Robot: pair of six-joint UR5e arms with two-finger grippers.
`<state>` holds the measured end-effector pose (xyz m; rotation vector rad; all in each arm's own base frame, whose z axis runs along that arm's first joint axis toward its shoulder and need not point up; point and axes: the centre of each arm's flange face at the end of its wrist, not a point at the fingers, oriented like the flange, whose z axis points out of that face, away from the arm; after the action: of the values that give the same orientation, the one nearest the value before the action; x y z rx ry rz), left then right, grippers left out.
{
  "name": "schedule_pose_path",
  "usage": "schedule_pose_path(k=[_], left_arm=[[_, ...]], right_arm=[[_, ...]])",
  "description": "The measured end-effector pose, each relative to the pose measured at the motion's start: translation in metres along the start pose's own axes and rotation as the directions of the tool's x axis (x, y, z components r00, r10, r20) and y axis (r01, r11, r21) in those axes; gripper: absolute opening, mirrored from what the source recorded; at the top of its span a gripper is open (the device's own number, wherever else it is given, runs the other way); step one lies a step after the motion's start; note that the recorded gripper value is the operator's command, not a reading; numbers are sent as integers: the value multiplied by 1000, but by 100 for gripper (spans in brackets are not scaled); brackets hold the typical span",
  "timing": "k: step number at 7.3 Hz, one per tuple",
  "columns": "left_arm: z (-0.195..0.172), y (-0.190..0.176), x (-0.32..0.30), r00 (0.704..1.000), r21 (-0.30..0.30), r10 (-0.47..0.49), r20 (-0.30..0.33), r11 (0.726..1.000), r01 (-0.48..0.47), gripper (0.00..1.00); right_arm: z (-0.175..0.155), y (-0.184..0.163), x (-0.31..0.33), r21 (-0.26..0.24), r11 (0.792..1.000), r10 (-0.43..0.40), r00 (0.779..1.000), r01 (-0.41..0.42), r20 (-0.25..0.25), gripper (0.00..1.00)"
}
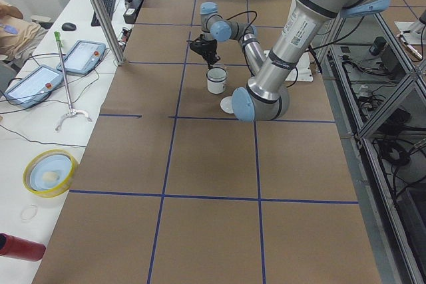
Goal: Place funnel on cup
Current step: 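Lower the funnel into the mug's opening and open the left gripper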
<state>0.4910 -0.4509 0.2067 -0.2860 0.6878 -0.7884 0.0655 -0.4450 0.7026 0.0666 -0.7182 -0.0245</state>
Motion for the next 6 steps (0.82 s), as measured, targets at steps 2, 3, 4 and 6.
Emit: schedule_pose_path(k=[2, 3, 4, 6], left_arm=[[1, 0, 0, 1000, 2, 3, 1, 1000, -3, 100], [0, 0, 0, 1000, 2, 4, 0, 1000, -4, 100], [-2, 1, 0, 1000, 1, 7, -4, 1000, -7, 100], [-19, -5, -3, 996, 9, 86, -35, 996, -86, 100]], right_arm=[[0, 0, 0, 0, 1000, 0, 1000, 0, 0, 100], [0, 0, 0, 0, 1000, 0, 1000, 0, 0, 100], [0, 0, 0, 0, 1000, 0, 1000, 0, 0, 100], [0, 0, 0, 0, 1000, 0, 1000, 0, 0, 100]])
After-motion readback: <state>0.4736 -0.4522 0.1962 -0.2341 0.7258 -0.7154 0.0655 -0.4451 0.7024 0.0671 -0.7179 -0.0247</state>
